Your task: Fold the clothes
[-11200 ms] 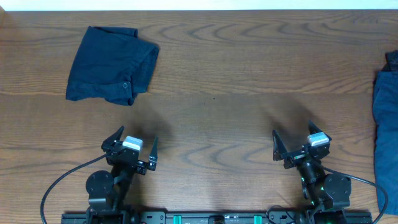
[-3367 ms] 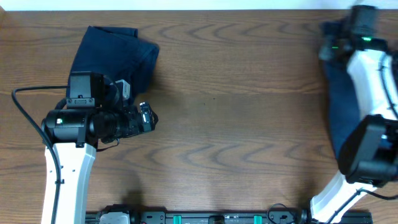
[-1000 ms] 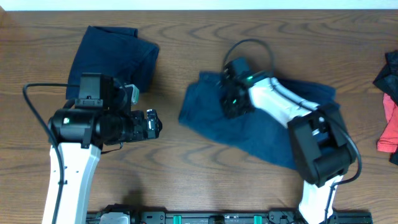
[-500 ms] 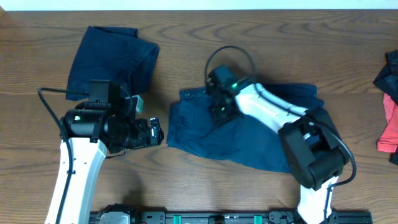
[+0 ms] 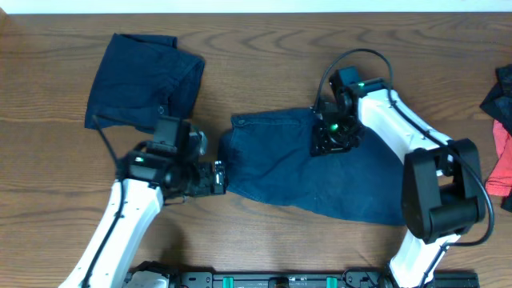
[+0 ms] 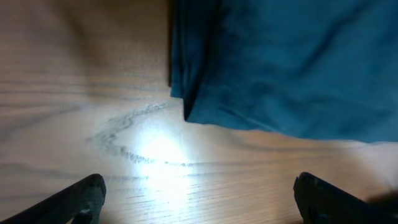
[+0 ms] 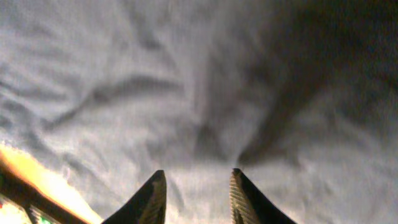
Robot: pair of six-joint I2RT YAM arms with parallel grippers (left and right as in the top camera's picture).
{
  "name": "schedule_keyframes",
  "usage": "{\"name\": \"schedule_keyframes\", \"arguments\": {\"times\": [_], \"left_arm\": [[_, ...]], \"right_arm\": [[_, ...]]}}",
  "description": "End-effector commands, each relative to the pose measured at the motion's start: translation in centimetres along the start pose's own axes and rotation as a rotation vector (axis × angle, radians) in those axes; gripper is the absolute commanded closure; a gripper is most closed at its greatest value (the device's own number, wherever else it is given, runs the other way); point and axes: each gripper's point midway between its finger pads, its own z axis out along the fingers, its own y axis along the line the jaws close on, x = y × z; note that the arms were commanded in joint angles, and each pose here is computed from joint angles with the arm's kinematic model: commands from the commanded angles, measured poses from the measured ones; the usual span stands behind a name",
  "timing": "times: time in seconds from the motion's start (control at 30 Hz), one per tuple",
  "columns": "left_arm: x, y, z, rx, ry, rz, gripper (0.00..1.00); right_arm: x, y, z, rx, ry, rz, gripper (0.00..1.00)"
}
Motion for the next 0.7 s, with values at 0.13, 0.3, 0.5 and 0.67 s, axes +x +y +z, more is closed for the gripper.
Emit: {"name": "schedule_keyframes", "arguments": {"times": [0.13, 0.3, 0.5, 0.67], "left_arm": [[-0.1, 1.5, 4.8, -0.025, 0.016, -0.124, 0.2], [-0.2, 0.9, 6.7, 0.016, 0.064, -0.152, 0.36], [-0.1, 0.2, 8.3, 0.053, 0.105, -0.154, 0.62], [-0.3, 0.1, 8.4, 0.057, 0.098, -0.151, 0.74]], "right_arm": [[-0.6, 2.6, -3.5, -0.093, -0.104, -0.061, 0.63], [0.2, 3.6, -7.3, -0.068, -0.194, -0.052, 0.58], [3.0, 1.8, -10.5, 0.077, -0.231, 0.143, 0.49], [4.4, -0.6, -10.7, 0.187, -0.214, 0.237, 0.44]]}}
